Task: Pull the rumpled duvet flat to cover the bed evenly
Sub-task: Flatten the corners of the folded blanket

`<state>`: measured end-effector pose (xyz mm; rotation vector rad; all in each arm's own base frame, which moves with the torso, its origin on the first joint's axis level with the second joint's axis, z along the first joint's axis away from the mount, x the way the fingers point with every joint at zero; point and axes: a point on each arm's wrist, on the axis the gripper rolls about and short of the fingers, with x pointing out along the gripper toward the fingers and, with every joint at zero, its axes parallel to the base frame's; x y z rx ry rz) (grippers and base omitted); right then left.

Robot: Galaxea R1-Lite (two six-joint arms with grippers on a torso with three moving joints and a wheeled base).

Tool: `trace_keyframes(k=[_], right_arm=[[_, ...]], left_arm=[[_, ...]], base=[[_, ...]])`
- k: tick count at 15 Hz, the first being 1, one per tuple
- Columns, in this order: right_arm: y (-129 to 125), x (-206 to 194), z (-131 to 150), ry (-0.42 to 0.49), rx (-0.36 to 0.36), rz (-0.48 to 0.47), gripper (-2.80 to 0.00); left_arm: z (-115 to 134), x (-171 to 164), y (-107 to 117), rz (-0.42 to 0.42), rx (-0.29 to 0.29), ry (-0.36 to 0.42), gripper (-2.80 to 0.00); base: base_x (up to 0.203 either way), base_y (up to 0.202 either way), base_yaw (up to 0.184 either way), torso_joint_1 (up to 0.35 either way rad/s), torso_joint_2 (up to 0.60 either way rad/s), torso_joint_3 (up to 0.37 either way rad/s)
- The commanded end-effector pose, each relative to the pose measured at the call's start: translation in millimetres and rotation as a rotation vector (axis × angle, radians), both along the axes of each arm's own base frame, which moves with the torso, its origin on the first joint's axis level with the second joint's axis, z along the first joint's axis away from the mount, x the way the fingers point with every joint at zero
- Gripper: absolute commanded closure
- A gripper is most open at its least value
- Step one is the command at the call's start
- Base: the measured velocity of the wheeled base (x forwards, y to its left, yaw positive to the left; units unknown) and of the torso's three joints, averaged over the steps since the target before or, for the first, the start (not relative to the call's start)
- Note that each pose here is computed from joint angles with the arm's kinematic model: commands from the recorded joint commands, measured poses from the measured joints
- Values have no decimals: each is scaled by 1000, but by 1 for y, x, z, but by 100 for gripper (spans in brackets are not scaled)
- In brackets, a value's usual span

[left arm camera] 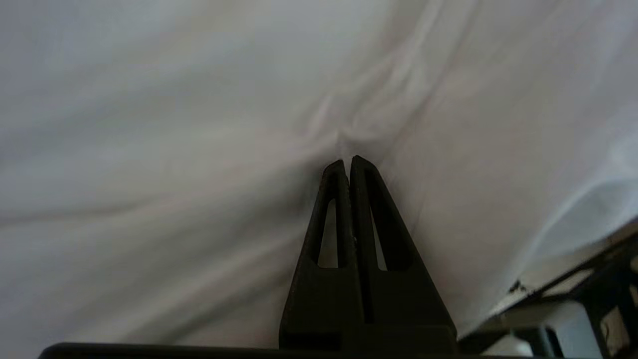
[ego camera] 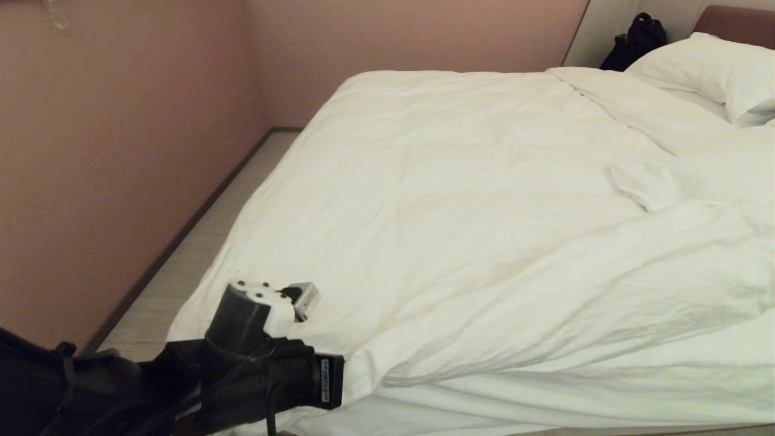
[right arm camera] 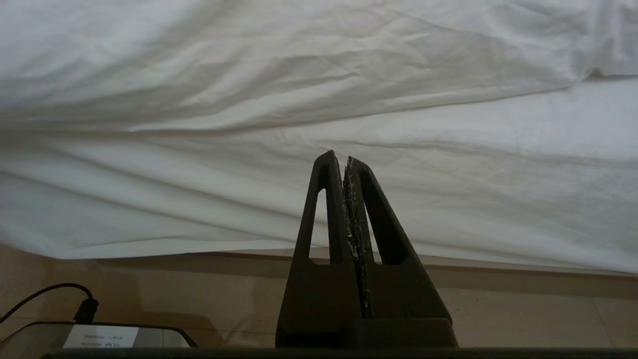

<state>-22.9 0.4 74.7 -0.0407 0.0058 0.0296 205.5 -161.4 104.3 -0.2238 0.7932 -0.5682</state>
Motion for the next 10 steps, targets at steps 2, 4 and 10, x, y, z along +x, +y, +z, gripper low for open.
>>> trace_keyframes(k=[2, 4, 10], right_arm=[[0, 0, 0, 1, -1, 1, 0], [0, 0, 0, 1, -1, 0, 0], [0, 0, 0, 1, -1, 0, 0]], left_arm=[[-7, -22, 4, -32, 13, 29, 0], [-5, -33, 12, -25, -1, 45, 0], [-25, -68, 32, -52, 56, 124, 0]], base=[[0, 0, 0, 0, 0, 0], [0, 0, 0, 0, 0, 0], [0, 0, 0, 0, 0, 0]])
